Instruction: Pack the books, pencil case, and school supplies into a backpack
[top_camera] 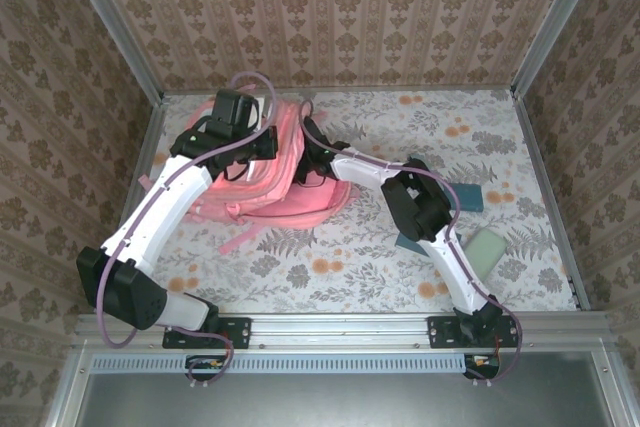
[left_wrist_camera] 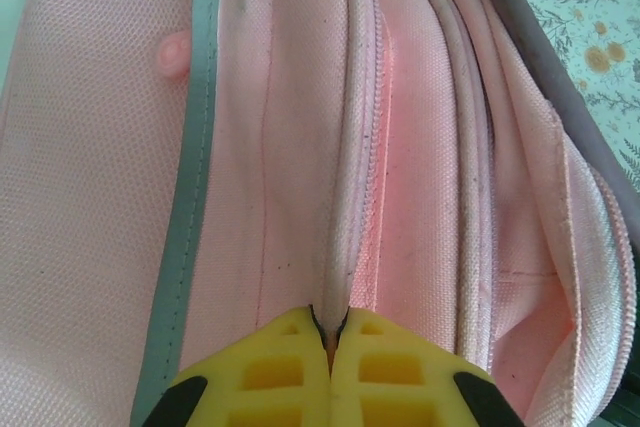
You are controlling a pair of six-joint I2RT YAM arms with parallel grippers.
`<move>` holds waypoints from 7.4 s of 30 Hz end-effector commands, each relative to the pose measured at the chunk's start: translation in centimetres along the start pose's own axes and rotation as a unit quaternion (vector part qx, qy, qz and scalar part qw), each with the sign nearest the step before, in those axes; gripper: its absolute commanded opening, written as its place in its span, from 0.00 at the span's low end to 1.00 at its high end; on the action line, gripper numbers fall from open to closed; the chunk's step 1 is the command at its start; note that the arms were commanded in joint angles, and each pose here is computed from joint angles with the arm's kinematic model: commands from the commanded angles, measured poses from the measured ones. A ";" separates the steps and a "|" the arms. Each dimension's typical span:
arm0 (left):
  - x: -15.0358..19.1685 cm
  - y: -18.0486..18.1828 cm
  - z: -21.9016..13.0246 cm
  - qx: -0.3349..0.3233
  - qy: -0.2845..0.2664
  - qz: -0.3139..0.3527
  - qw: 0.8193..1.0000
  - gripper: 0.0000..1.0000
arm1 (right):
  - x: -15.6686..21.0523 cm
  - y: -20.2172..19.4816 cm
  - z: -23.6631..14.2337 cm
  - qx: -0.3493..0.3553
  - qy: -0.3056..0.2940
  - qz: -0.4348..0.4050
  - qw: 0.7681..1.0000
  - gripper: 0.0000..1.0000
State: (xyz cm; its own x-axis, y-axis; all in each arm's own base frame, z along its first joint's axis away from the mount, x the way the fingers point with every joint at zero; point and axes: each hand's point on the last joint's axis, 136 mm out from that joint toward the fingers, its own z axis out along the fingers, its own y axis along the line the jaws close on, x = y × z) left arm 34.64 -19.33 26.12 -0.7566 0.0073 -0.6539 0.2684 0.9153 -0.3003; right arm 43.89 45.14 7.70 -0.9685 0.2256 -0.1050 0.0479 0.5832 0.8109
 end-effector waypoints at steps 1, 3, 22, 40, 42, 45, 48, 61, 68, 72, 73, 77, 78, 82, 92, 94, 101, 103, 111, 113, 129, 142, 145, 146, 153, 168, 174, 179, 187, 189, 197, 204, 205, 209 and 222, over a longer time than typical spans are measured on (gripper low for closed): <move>-1.1 -1.3 -1.1 0.032 -0.033 0.005 0.999 0.00 | -0.6 1.8 -4.0 -0.007 -0.027 -0.020 0.999 0.43; -0.9 -0.8 -0.8 0.026 -0.031 0.006 0.999 0.00 | -0.8 1.8 -6.1 -0.004 -0.043 -0.028 0.999 0.45; 5.3 -0.5 3.6 0.035 0.035 0.007 0.999 0.37 | 3.0 -14.9 -29.0 0.228 -0.175 -0.017 0.958 0.60; 6.4 -6.2 6.2 0.074 0.050 0.026 0.996 0.62 | 9.9 -26.1 -31.1 0.299 -0.154 0.087 0.938 0.71; 6.7 -6.3 6.3 0.074 0.053 0.028 0.995 0.62 | 9.9 -25.8 -30.0 0.288 -0.143 0.086 0.943 0.71; 6.9 -6.5 6.4 0.075 0.055 0.027 0.995 0.62 | 9.8 -24.6 -28.2 0.269 -0.130 0.083 0.951 0.71; 7.3 -6.8 6.5 0.075 0.059 0.030 0.995 0.62 | 9.5 -23.0 -26.4 0.251 -0.123 0.074 0.957 0.71; 11.8 -11.5 9.5 0.119 0.114 0.001 0.986 0.61 | 6.7 -18.4 -26.0 0.257 -0.129 0.013 0.958 0.75; 16.8 -14.7 12.0 0.125 0.175 0.023 0.976 0.54 | 8.0 -20.4 -30.7 0.271 -0.172 0.020 0.947 1.00; 19.2 -15.3 13.5 0.118 0.208 0.036 0.970 0.50 | 9.1 -22.0 -32.6 0.294 -0.186 0.026 0.937 0.99; 19.8 -15.2 13.9 0.113 0.216 0.038 0.969 0.48 | 9.3 -22.4 -33.0 0.301 -0.188 0.029 0.934 0.99; 20.8 -14.9 15.1 0.102 0.228 0.043 0.967 0.43 | 9.9 -22.6 -32.3 0.280 -0.170 0.026 0.944 1.00; 20.8 -14.9 15.3 0.100 0.229 0.044 0.967 0.42 | 10.1 -22.6 -32.0 0.275 -0.165 0.025 0.947 0.99; 21.0 -15.0 16.2 0.098 0.232 0.053 0.966 0.37 | 10.4 -23.1 -31.1 0.266 -0.154 0.021 0.951 0.89; 22.4 -14.5 17.5 0.091 0.253 0.053 0.962 0.25 | 10.9 -24.6 -28.9 0.257 -0.121 0.027 0.958 0.73; 22.7 -14.2 17.6 0.090 0.256 0.052 0.961 0.21 | 10.9 -24.6 -28.3 0.246 -0.117 0.027 0.962 0.70; 23.6 -14.2 17.9 0.095 0.266 0.048 0.958 0.17 | 10.8 -23.9 -26.8 0.207 -0.097 0.029 0.973 0.65; 23.7 -14.2 18.0 0.096 0.267 0.048 0.958 0.16 | 10.8 -23.0 -26.3 0.180 -0.090 0.026 0.979 0.65; 23.8 -14.4 18.1 0.102 0.271 0.050 0.956 0.14 | 10.5 -19.6 -25.9 0.093 -0.079 0.024 0.992 0.63; 23.8 -14.4 18.1 0.101 0.271 0.052 0.956 0.14 | 10.4 -18.8 -26.2 0.082 -0.080 0.020 0.993 0.60; 23.1 -14.7 17.8 0.106 0.268 0.048 0.956 0.18 | 10.6 -21.8 -27.3 0.157 -0.090 0.027 0.983 0.50; 21.4 -12.9 17.2 0.079 0.247 0.016 0.966 0.44 | 11.7 -27.3 -26.1 0.260 -0.040 0.079 0.962 0.24; 21.2 -12.0 17.3 0.061 0.239 0.014 0.969 0.46 | 11.7 -27.4 -26.2 0.264 -0.040 0.080 0.960 0.24; 20.9 -11.8 17.2 0.055 0.234 0.013 0.971 0.46 | 11.7 -27.4 -26.2 0.264 -0.041 0.080 0.960 0.24; 18.3 -11.1 16.2 0.050 0.178 0.004 0.983 0.49 | 11.8 -27.7 -26.2 0.269 -0.040 0.085 0.958 0.21; 22.0 -7.5 18.1 -0.037 0.244 0.006 0.969 0.50 | 11.8 -27.8 -26.2 0.274 -0.039 0.088 0.957 0.17; 22.8 -10.8 19.2 0.056 0.258 -0.024 0.964 0.50 | 11.7 -27.7 -26.1 0.270 -0.036 0.088 0.958 0.18; 22.9 -12.7 19.3 0.103 0.271 -0.052 0.956 0.50 | 11.6 -27.4 -26.1 0.263 -0.039 0.086 0.960 0.19; 17.7 -20.0 15.1 0.321 0.224 -0.074 0.917 0.45 | 11.4 -26.9 -25.9 0.250 -0.044 0.084 0.964 0.20; 16.3 -21.3 13.6 0.372 0.211 -0.088 0.900 0.44 | 11.3 -26.7 -25.9 0.246 -0.047 0.085 0.964 0.20; 14.8 -21.8 11.8 0.424 0.190 -0.114 0.878 0.43 | 10.7 -25.5 -26.5 0.234 -0.066 0.077 0.967 0.21; 15.5 -21.1 12.5 0.422 0.195 -0.126 0.876 0.46 | 10.6 -25.0 -26.8 0.228 -0.071 0.075 0.968 0.21; 15.5 -21.3 12.7 0.431 0.196 -0.134 0.870 0.45 | 10.3 -24.3 -27.1 0.218 -0.081 0.068 0.970 0.21; 14.6 -21.9 12.7 0.471 0.182 -0.169 0.847 0.45 | 10.0 -23.0 -27.4 0.196 -0.092 0.058 0.975 0.22; 18.4 -19.7 15.3 0.365 0.248 -0.107 0.891 0.47 | 10.2 -22.8 -27.9 0.195 -0.100 0.048 0.974 0.23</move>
State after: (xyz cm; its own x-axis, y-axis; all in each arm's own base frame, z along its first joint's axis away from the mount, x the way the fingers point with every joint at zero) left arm 27.35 -42.31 9.74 -0.9745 0.0670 -0.2140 0.2218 0.4283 -0.8760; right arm 26.09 11.52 4.05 -0.8813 0.4385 -0.1764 0.2975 0.8046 0.5140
